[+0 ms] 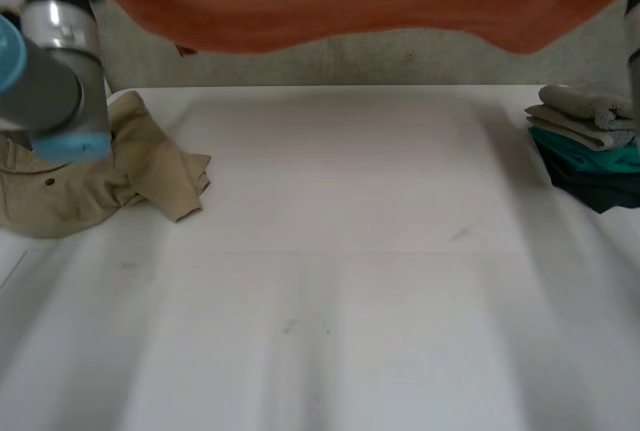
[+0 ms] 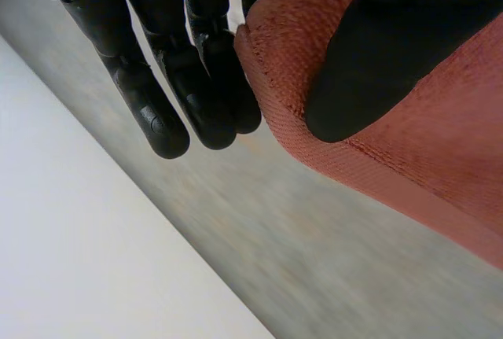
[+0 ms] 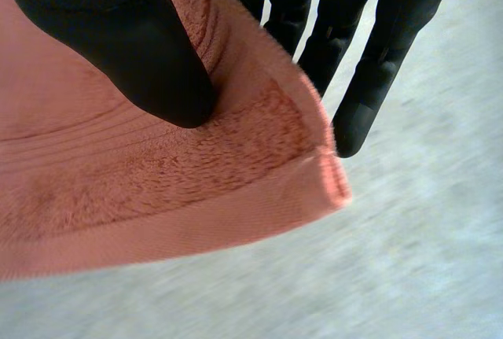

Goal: Fold the laundry.

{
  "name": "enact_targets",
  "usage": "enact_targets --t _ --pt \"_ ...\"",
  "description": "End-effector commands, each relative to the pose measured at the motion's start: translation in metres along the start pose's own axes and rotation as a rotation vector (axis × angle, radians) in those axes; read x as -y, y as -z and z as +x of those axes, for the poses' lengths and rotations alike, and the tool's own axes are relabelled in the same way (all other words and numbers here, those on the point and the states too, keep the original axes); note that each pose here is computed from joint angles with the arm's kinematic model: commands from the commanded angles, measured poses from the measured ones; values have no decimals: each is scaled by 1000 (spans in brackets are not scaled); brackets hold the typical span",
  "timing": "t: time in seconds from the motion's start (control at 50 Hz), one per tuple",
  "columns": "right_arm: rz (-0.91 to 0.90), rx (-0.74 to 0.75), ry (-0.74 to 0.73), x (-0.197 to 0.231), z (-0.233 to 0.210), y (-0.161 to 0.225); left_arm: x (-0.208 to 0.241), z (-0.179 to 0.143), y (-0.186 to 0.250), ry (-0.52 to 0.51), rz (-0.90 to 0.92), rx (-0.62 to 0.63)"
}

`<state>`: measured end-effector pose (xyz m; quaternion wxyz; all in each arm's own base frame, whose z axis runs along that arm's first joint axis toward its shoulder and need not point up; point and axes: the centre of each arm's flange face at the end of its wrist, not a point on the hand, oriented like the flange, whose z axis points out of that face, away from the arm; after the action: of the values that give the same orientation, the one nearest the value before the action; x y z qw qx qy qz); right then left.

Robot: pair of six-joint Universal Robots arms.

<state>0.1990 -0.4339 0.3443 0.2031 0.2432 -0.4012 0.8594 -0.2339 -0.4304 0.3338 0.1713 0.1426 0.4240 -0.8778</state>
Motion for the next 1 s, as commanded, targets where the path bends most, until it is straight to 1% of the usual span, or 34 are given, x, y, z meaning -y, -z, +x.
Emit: enact_targets --t 0.02,0.06,0.08,0.14,0.22,0.24,0.26,0.3,0.34,0.38,0.4,0.42,0.48,0.5,0.56,0.6,0.68,0.74,0.8,0.9,1.0 --pt "-263 241 -53 -60 -60 52 -51 28 61 8 -215 -155" --pt "-315 283 -62 -70 -71 64 -63 37 84 2 -271 -215" --pt "-359 320 -69 -78 -80 76 -66 40 92 0 -293 -236" --pt "-430 372 -77 -86 -87 95 -80 47 129 -14 -400 -315" --pt "-543 458 -82 -87 -91 123 -81 42 171 -83 -550 -427" --pt "-597 509 -79 -83 -90 136 -75 36 179 -114 -581 -450" --pt "-626 537 -76 -80 -89 143 -64 25 193 -172 -640 -492" --pt "-677 592 -66 -70 -83 155 -55 16 206 -205 -689 -527" --pt "-741 669 -42 -45 -67 173 -40 2 228 -241 -762 -593" --pt "-781 726 -23 -29 -56 186 -29 -7 241 -260 -792 -631" --pt "-818 781 4 -17 -46 199 -23 -12 248 -263 -811 -647" --pt "-833 803 20 -13 -40 204 -11 -21 260 -276 -839 -681" --pt "-894 873 95 -4 -18 223 5 -32 280 -302 -872 -761" --pt "-904 887 115 -3 -13 227 16 -36 290 -307 -875 -819" --pt "-916 931 171 -1 -2 237 32 -39 302 -281 -852 -902" --pt "-904 937 186 -2 -2 237 37 -39 300 -260 -821 -909" --pt "-859 868 161 -13 -8 226 33 -32 285 -243 -743 -871" --pt "-845 794 123 -36 -21 210 12 -16 259 -255 -668 -797" --pt "-801 744 81 -44 -36 195 -6 -2 236 -270 -616 -728" --pt "-742 684 22 -59 -61 170 -30 16 208 -283 -607 -661" --pt "-720 618 47 -79 -76 151 -60 37 178 -279 -604 -604"
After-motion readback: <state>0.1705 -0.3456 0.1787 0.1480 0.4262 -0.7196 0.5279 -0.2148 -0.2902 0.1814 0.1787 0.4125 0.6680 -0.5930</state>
